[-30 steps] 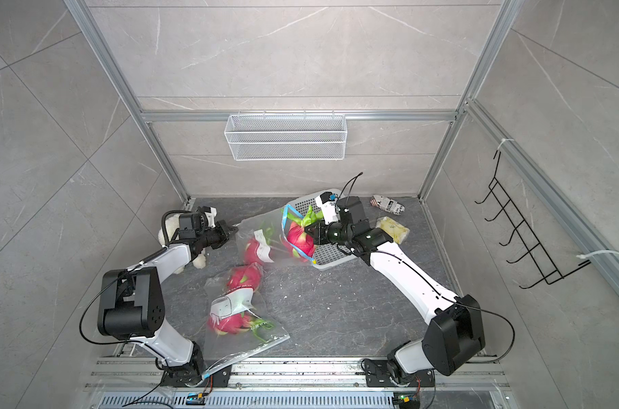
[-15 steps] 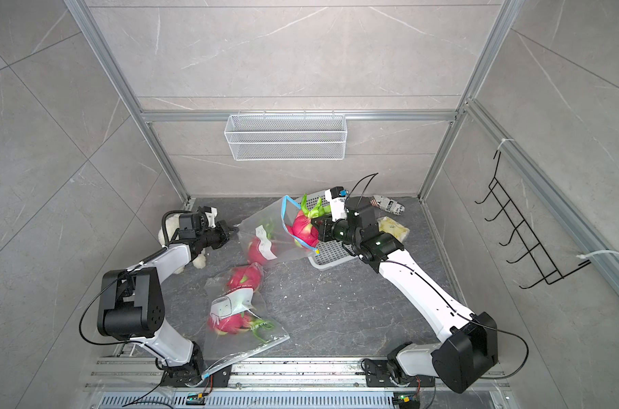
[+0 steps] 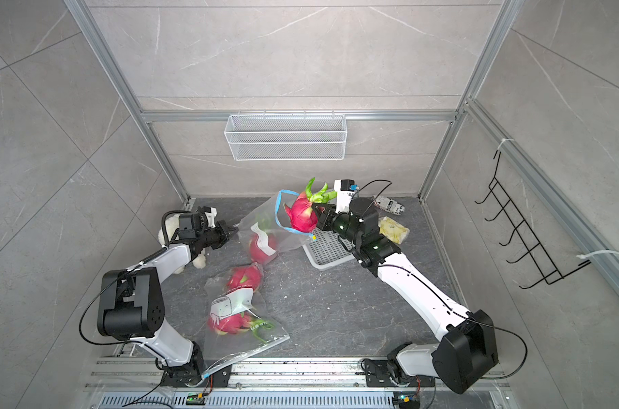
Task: Open the zip-top bag and take out the dragon fruit
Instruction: Pick up the dragon fruit from the zipper food storage bag.
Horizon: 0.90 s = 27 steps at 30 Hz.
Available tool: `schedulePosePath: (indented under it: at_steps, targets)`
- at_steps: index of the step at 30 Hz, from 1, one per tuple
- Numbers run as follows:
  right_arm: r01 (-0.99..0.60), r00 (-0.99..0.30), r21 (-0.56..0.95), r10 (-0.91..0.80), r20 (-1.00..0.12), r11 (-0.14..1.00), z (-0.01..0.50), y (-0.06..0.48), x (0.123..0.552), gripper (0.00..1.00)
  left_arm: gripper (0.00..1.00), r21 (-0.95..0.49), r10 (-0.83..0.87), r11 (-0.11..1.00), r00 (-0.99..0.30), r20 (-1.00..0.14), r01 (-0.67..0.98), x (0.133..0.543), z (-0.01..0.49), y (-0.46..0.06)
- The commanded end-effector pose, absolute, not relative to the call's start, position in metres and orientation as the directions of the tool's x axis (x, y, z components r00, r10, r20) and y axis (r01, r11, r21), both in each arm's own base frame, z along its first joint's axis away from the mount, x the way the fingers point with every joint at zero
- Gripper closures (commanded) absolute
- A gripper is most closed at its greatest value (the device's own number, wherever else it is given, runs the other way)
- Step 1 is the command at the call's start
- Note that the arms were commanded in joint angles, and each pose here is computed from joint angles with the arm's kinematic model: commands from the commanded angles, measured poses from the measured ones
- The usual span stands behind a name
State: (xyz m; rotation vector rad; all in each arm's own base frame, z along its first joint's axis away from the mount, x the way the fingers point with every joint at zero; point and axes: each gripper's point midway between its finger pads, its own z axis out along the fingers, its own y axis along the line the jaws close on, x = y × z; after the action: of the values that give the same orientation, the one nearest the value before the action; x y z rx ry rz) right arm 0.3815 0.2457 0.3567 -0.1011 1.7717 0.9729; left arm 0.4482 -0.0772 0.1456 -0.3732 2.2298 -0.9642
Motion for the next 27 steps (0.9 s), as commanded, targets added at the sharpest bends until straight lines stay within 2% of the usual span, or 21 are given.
schedulePosePath:
  at_steps: [1, 9, 15, 20, 23, 27]
  targets:
    - [-0.556, -0.283, 0.548, 0.478, -0.831, 0.624, 0.421, 0.232, 0.374, 1.0, 1.0, -0.711, -0.482, 0.701, -0.698, -0.529, 0.055, 0.45, 0.167, -0.072]
    - [-0.515, -0.195, 0.529, 0.509, -0.839, 0.674, 0.432, 0.212, 0.373, 1.0, 1.0, -0.715, -0.484, 0.697, -0.699, -0.526, 0.056, 0.45, 0.166, -0.073]
    - [-0.529, -0.141, 0.519, 0.534, -0.834, 0.671, 0.447, 0.205, 0.372, 1.0, 1.0, -0.721, -0.484, 0.691, -0.704, -0.52, 0.057, 0.451, 0.165, -0.074]
    - [-0.451, -0.166, 0.49, 0.47, -0.867, 0.746, 0.424, 0.2, 0.392, 1.0, 1.0, -0.722, -0.481, 0.689, -0.706, -0.52, 0.062, 0.45, 0.165, -0.075]
    - [-0.384, -0.189, 0.421, 0.376, -0.907, 0.822, 0.409, 0.191, 0.407, 1.0, 1.0, -0.72, -0.479, 0.691, -0.705, -0.524, 0.065, 0.451, 0.167, -0.075]
    - [-0.309, -0.284, 0.301, 0.215, -0.935, 0.902, 0.378, 0.186, 0.432, 1.0, 1.0, -0.722, -0.48, 0.689, -0.707, -0.52, 0.063, 0.451, 0.166, -0.075]
